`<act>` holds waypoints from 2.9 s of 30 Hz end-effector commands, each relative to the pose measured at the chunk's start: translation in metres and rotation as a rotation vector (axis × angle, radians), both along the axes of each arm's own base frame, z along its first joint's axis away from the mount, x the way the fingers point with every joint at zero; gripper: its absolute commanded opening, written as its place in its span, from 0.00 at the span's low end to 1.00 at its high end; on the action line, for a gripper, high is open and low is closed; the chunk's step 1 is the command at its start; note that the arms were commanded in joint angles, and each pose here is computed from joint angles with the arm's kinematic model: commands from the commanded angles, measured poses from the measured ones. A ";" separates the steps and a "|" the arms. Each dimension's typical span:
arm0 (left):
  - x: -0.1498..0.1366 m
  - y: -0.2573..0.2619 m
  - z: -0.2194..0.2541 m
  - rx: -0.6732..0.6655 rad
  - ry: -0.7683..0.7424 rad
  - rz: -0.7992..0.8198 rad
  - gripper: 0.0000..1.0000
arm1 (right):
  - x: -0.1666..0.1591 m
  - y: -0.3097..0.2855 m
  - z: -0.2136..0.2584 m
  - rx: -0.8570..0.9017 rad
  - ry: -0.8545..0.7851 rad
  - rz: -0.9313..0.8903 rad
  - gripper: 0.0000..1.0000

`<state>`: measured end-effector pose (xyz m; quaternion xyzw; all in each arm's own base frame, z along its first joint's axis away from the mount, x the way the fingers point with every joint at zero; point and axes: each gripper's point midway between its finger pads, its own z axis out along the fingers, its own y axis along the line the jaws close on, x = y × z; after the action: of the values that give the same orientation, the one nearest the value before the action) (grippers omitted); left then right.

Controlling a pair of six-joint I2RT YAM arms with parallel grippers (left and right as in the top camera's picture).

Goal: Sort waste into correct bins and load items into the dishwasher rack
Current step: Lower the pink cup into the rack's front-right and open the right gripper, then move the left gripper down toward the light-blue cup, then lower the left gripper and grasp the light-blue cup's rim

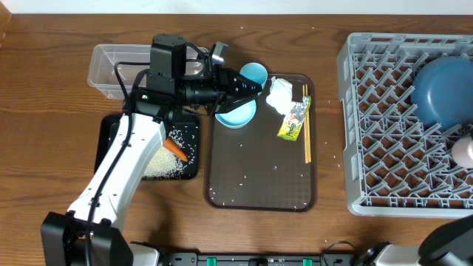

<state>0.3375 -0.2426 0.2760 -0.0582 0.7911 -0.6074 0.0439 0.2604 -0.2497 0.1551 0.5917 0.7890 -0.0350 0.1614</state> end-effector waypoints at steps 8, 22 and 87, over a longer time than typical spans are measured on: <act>0.001 0.001 0.003 -0.003 -0.021 -0.005 0.27 | 0.004 -0.002 -0.012 0.039 0.014 0.012 0.84; 0.004 0.001 0.002 0.013 -0.057 0.000 0.27 | 0.046 0.050 0.067 0.090 -0.210 0.273 0.99; 0.142 0.009 -0.198 1.061 -0.165 0.096 0.49 | 0.110 0.267 0.019 0.165 -0.271 1.055 0.99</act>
<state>0.4732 -0.2340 0.0861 -0.0102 0.9786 -0.1300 0.1589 0.3719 0.0144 0.1785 0.1386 0.9475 0.1911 0.2156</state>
